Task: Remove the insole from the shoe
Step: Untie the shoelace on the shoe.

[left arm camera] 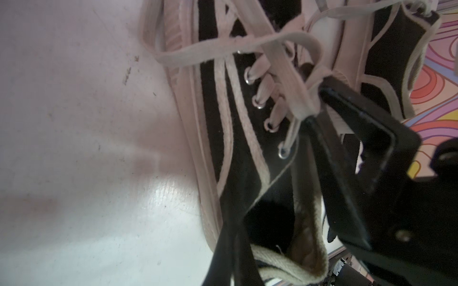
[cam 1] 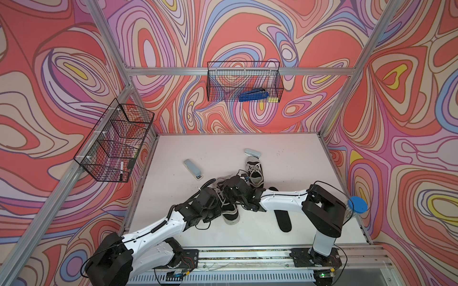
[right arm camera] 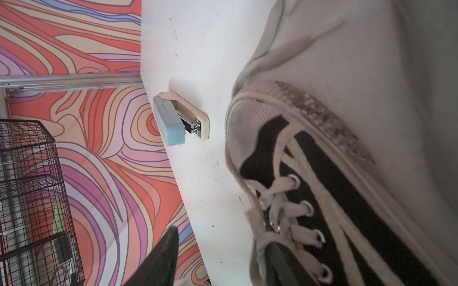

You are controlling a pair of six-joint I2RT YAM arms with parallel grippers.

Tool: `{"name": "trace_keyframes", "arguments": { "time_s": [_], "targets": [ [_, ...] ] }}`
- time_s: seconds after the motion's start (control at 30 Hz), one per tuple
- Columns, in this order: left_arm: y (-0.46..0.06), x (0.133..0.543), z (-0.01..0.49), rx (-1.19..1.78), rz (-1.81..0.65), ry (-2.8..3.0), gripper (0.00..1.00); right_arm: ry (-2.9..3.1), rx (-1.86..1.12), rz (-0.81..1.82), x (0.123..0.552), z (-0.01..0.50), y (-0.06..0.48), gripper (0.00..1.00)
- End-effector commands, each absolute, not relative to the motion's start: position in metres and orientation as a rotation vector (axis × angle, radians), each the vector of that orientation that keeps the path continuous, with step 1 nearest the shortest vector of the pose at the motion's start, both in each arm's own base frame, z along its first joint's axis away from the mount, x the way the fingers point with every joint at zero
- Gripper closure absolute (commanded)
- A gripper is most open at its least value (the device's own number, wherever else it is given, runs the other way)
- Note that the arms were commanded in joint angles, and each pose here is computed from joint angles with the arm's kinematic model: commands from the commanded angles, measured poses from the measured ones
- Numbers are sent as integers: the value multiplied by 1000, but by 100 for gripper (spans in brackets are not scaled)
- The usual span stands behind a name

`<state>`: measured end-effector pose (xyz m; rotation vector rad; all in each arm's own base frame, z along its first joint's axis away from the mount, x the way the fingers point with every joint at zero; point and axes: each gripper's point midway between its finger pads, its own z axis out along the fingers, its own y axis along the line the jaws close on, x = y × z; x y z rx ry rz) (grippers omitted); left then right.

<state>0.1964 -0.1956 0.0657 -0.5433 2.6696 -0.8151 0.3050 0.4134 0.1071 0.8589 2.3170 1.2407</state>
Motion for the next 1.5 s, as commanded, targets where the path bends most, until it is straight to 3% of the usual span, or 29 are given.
{"name": "trace_keyframes", "arguments": {
  "time_s": [0.0, 0.5, 0.73, 1.03, 1.23, 1.47],
  "targets": [
    [-188, 176, 54, -539, -782, 2751, 100, 2210, 823, 1220, 337, 124, 414, 40],
    [-176, 153, 54, -438, -759, 2821, 100, 2198, 721, 908, 430, 101, 402, 32],
    [-172, 144, 52, -410, -754, 2864, 100, 2200, 682, 796, 458, 90, 388, 32],
    [-163, 139, 52, -418, -735, 2861, 100, 2240, 396, 711, 510, 109, 390, 35],
    [-162, 144, 52, -439, -722, 2837, 100, 2251, 137, 630, 501, 153, 382, 43],
    [-163, 148, 49, -464, -744, 2814, 100, 2277, -37, 422, 458, 201, 332, 43]
  ]
}}
